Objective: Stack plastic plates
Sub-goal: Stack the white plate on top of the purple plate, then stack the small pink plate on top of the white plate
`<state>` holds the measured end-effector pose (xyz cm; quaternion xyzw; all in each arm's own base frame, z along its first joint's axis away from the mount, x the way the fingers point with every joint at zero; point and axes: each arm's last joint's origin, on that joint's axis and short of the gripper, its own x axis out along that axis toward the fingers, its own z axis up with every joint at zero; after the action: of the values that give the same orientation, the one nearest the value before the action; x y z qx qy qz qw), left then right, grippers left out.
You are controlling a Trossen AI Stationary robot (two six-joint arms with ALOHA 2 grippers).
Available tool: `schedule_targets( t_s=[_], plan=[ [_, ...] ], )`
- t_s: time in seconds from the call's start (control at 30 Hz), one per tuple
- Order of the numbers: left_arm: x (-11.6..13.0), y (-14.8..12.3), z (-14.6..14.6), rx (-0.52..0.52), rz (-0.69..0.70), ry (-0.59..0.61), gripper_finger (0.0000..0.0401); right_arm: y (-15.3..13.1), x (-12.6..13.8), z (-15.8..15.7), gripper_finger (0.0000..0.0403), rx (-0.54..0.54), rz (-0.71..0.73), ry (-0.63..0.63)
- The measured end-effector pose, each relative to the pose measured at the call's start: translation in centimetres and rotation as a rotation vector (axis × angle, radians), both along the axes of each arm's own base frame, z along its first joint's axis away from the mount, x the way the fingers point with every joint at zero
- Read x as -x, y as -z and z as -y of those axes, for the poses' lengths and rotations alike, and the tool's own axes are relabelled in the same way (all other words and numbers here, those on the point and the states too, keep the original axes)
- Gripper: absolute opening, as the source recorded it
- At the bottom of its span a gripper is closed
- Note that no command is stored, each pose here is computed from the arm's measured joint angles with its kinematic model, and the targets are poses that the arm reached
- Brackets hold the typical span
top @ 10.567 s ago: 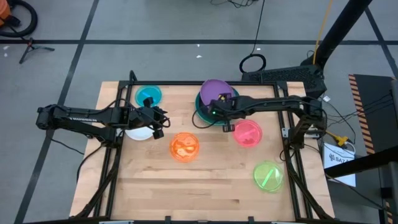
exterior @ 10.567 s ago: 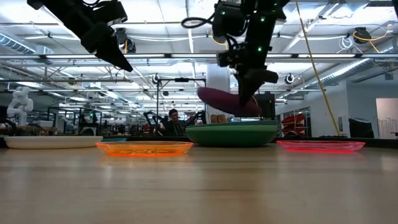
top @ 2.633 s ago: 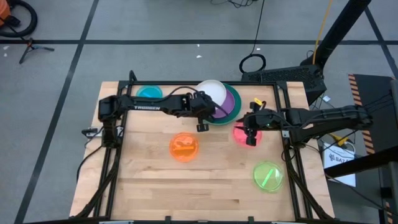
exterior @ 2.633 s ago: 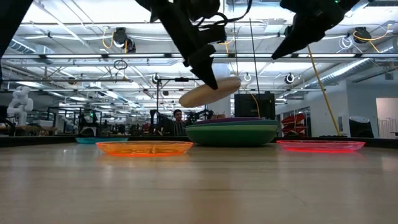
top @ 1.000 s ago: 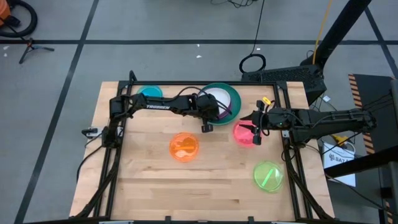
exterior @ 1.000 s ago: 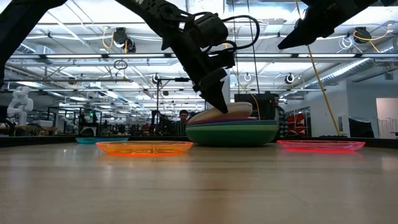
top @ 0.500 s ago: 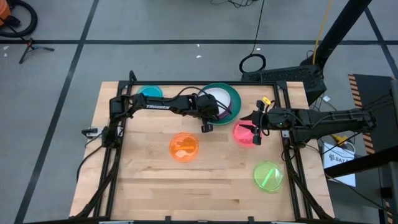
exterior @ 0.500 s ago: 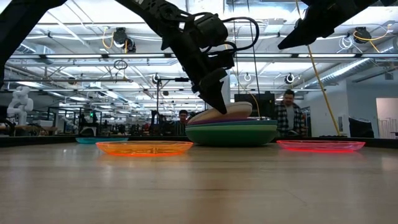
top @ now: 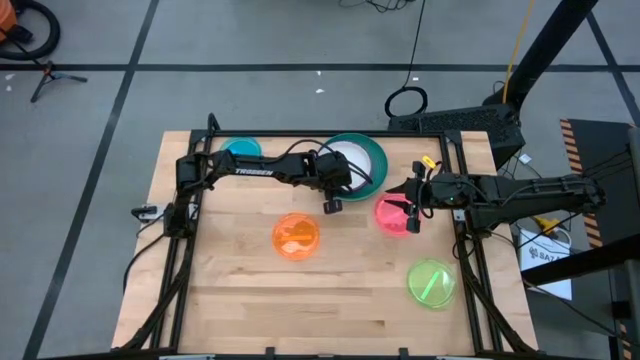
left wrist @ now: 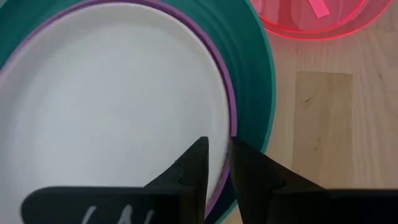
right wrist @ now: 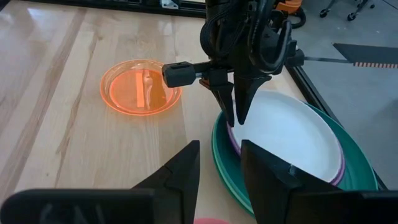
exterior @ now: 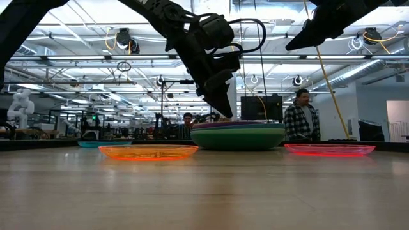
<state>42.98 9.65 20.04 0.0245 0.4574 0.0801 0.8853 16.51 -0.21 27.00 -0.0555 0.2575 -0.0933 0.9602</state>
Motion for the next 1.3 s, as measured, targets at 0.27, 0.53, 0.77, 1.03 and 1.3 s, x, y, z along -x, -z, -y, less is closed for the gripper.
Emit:
schedule_targets(
  t_s=[0.27, 0.53, 0.77, 1.03, 1.3],
  plan=[
    [0.0, -0.1, -0.1, 0.037, 0.016, -0.054, 0.0072, 0.0, 0.0, 0.0, 0.0109, 0.0, 0.0, 0.0],
    [0.2, -0.8, -0.1, 0.021, 0.016, -0.06, 0.0072, 0.0, 0.0, 0.0, 0.0109, -0.006, 0.002, 0.004],
    [0.0, -2.2, -0.2, 0.006, 0.01, -0.054, 0.0072, 0.0, 0.0, 0.0, 0.0109, -0.006, 0.003, 0.004],
    [-0.2, -2.7, 0.4, -0.014, 0.007, -0.014, 0.0072, 0.0, 0.0, 0.0, 0.0109, -0.008, 0.003, 0.004],
    [0.2, -2.4, 2.4, -0.062, -0.097, 0.052, 0.0072, 0.0, 0.0, 0.0, 0.0109, -0.018, 0.007, 0.01]
  ],
)
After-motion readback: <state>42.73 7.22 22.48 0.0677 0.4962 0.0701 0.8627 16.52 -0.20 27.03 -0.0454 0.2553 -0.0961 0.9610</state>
